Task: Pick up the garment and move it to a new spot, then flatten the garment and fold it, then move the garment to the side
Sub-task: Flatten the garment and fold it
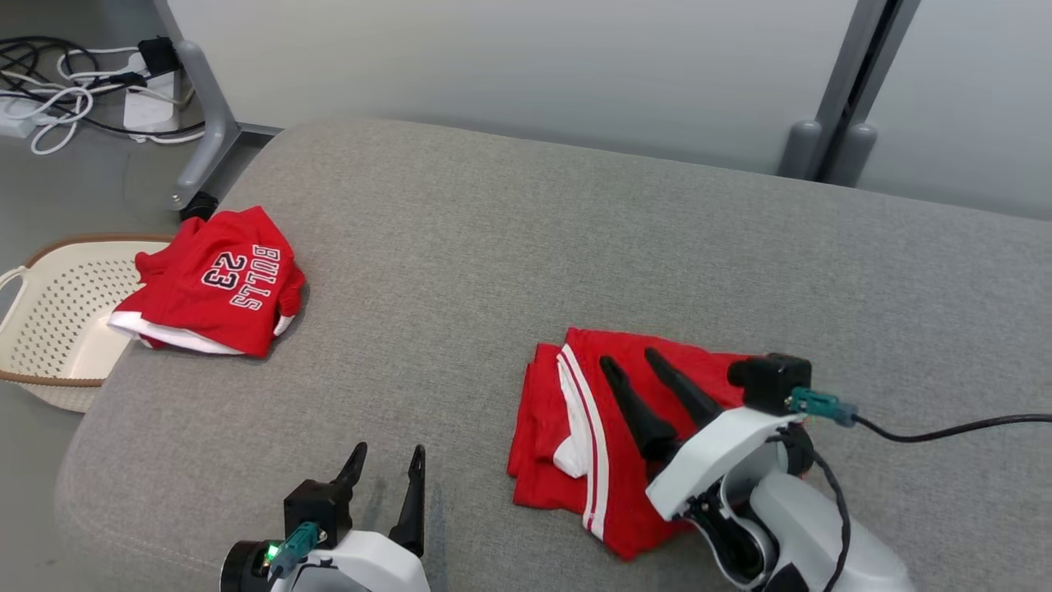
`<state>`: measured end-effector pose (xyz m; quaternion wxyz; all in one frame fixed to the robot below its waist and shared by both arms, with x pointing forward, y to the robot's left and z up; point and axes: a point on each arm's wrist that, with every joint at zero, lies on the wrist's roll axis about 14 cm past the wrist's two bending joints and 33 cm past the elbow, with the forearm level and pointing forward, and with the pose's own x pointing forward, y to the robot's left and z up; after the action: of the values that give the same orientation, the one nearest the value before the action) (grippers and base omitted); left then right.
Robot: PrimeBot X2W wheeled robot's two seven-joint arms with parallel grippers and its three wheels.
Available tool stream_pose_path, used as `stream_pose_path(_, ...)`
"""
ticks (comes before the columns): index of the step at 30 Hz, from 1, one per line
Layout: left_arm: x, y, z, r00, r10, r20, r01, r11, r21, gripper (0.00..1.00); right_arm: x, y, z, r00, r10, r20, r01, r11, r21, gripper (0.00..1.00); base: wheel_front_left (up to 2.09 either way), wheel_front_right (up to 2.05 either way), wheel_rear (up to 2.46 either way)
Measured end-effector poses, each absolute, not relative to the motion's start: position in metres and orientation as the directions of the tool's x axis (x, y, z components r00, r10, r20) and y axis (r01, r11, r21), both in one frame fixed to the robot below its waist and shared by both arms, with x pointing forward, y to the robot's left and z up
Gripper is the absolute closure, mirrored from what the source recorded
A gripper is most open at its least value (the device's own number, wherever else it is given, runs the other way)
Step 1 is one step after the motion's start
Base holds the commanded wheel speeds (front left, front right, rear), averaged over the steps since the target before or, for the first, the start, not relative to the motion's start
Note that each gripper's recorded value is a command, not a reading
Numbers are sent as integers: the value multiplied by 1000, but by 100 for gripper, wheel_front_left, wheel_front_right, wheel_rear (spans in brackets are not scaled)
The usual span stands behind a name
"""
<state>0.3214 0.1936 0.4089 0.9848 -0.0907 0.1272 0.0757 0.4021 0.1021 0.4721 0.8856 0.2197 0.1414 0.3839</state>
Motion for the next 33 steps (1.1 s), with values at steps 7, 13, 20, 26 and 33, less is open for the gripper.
stream_pose_path(7, 338, 178, 414, 966, 79, -246, -122, 978, -166, 0, 447, 32, 497, 831, 556, 3, -498, 742, 449, 0, 0, 0, 0)
stream_pose_path(13, 353, 164, 420, 974, 33, -224, -70, 985, -159, 0, 455, -54, 488, 938, 347, -5, -322, 878, 355, 0, 0, 0, 0)
stream_pose_path(20, 364, 156, 423, 977, 10, -212, -42, 988, -146, 0, 442, -118, 484, 979, 202, -3, -197, 958, 210, 0, 0, 0, 0)
stream_pose_path(26, 363, 156, 425, 980, 14, -200, -37, 993, -112, 0, 422, -146, 480, 991, 136, -10, -133, 979, 156, 0, 0, 0, 0)
stream_pose_path(33, 351, 159, 425, 980, 24, -198, -47, 993, -110, 0, 397, -158, 475, 994, 108, -25, -103, 983, 153, 0, 0, 0, 0)
